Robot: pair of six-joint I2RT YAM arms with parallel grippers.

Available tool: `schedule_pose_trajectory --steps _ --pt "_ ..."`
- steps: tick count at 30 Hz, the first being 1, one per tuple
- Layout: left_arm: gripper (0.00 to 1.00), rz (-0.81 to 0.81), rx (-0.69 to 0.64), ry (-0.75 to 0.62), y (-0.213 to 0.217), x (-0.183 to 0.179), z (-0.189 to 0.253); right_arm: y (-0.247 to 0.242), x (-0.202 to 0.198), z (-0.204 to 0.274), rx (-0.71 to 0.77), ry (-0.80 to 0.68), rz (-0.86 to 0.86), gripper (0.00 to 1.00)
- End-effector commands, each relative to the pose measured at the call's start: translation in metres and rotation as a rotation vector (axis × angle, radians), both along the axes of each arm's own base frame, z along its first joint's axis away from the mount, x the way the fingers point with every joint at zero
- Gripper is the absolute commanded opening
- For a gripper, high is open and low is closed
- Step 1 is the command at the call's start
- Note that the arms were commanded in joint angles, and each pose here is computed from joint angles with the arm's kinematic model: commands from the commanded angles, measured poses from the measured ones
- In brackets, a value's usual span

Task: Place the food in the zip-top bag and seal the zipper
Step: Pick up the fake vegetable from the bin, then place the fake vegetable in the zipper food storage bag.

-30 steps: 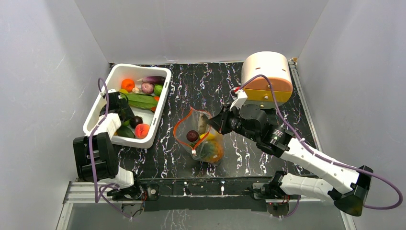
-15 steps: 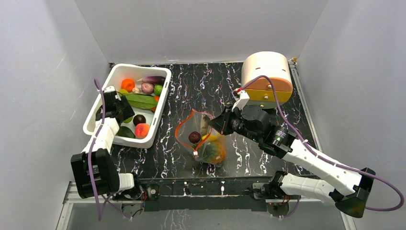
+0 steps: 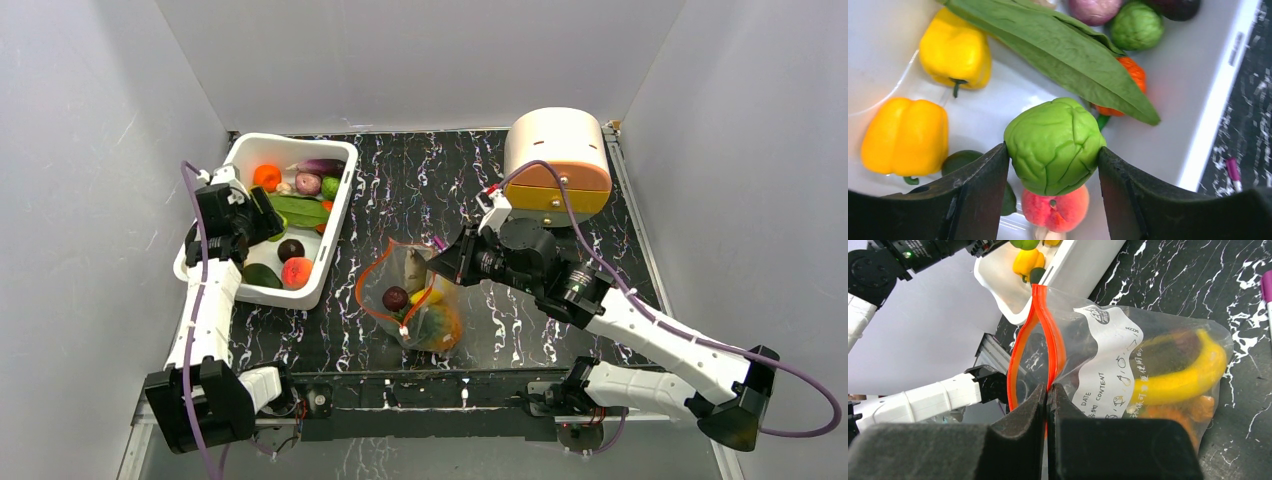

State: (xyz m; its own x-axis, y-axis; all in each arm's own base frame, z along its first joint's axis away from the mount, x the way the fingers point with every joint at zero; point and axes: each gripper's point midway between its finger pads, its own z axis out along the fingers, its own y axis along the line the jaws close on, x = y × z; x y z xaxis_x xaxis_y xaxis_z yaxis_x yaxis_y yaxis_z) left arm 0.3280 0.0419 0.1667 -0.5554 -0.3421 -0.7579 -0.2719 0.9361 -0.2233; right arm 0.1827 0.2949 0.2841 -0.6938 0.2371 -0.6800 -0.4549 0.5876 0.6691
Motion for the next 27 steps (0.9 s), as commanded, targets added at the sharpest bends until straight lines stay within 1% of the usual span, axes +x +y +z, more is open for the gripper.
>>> schedule_pose_trajectory --steps 1,4,10,14,18,23,27 --pt "0.30 -0.144 -0.064 -0.049 -0.032 -0.004 0.028 0.012 0.003 0.040 0.128 -0.055 0.020 0.00" --pt "0.30 -0.208 -0.088 -0.060 -0.048 -0.007 0.039 0.013 0.005 0.038 0.118 -0.058 0.017 0.00" --pt "0.29 -0.467 -0.141 -0.071 -0.101 -0.014 0.060 0.013 0.013 0.036 0.092 -0.064 -0.014 0.00" --pt "0.27 -0.595 -0.178 -0.087 -0.130 -0.022 0.074 0.011 0.018 0.038 0.078 -0.076 -0.040 0.00" --pt "0.27 -0.710 -0.241 -0.126 -0.157 -0.030 0.092 0.011 0.024 0.038 0.069 -0.085 -0.062 0.00" --pt "0.27 -0.815 -0.312 -0.178 -0.183 -0.040 0.118 0.013 0.028 0.036 0.064 -0.083 -0.070 0.00" --pt "0.26 -0.901 -0.424 -0.227 -0.208 -0.050 0.141 0.014 0.029 0.032 0.066 -0.074 -0.078 0.00"
